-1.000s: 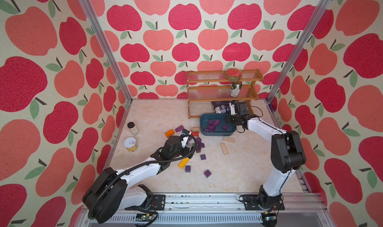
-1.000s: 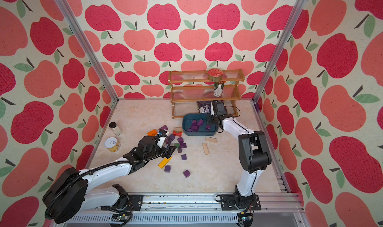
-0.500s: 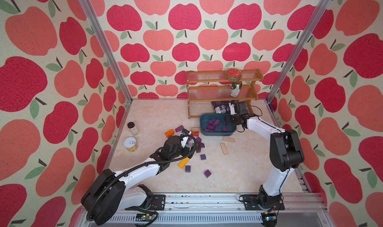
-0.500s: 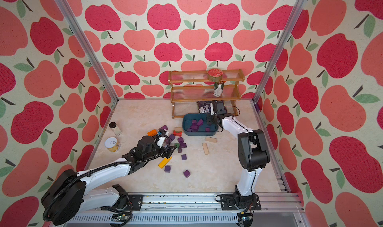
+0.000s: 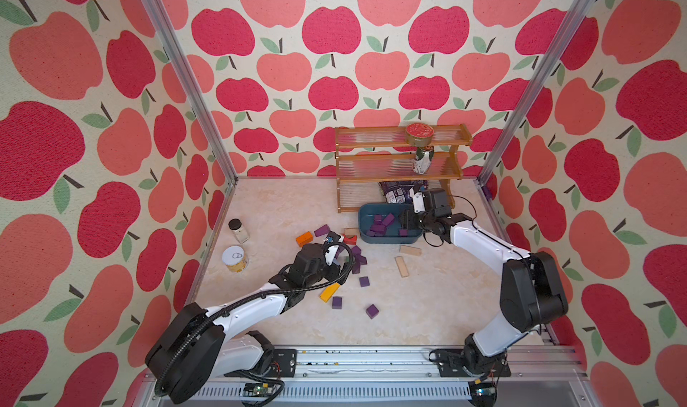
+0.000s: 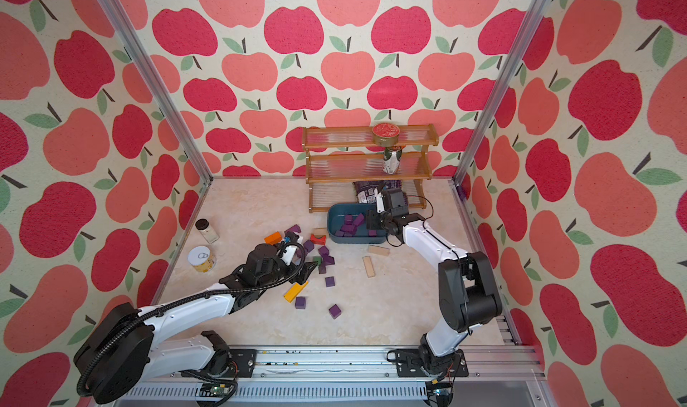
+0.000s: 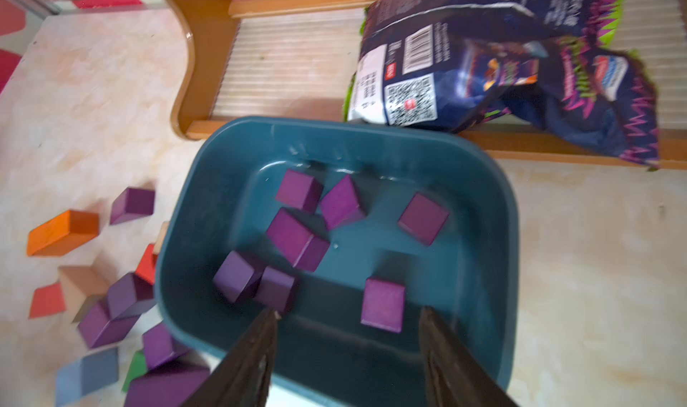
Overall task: Pick purple bricks into the storage bin
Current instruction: Place the building block in the storage box, then pick up the building block from the center of the board.
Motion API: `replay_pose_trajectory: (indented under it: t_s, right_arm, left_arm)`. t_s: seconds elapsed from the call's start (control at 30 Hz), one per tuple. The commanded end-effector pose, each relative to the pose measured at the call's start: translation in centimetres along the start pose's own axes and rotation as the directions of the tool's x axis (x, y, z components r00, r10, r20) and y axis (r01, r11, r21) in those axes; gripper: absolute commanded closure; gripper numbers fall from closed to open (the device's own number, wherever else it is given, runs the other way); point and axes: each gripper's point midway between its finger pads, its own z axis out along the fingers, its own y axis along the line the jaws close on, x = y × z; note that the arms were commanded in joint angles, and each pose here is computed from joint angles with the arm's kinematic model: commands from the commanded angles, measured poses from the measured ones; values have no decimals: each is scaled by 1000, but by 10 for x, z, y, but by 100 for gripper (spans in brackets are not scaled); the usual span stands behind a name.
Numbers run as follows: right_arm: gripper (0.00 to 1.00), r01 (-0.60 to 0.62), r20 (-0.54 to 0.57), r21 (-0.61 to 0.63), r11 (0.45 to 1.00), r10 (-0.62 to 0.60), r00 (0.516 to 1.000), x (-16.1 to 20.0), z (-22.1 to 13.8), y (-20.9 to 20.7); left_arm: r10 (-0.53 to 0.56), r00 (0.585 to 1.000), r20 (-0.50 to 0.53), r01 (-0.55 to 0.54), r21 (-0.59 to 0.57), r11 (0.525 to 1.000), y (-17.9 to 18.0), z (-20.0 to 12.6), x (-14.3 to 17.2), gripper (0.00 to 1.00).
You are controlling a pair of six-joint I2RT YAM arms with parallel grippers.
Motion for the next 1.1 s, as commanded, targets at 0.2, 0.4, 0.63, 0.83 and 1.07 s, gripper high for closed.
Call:
replay_pose_trajectory:
  t_s: [0.2, 0.4, 0.63, 0.83, 1.07]
  right_arm:
    - [34, 116, 17, 55, 992, -117, 993, 46, -61, 18]
    - [30, 246, 53, 168, 955, -258, 965, 69, -86, 23]
    - [27, 258, 40, 65, 964, -261, 965, 104, -92, 45]
    - [26, 229, -16, -33, 973, -230, 973, 142, -81, 64]
    - [14, 200, -63, -121, 972, -208, 976, 159, -64, 85]
  left_arm:
    - [15, 999, 49, -14, -29, 999, 3, -7, -16, 1]
    - [12, 999, 43, -11, -34, 999, 4, -6, -14, 1]
    - [20, 998, 56, -16, -64, 998, 9, -9, -16, 1]
    - [24, 998, 59, -18, -105, 994, 16, -13, -17, 1]
    - [11, 997, 80, 0, -134, 991, 23, -17, -18, 1]
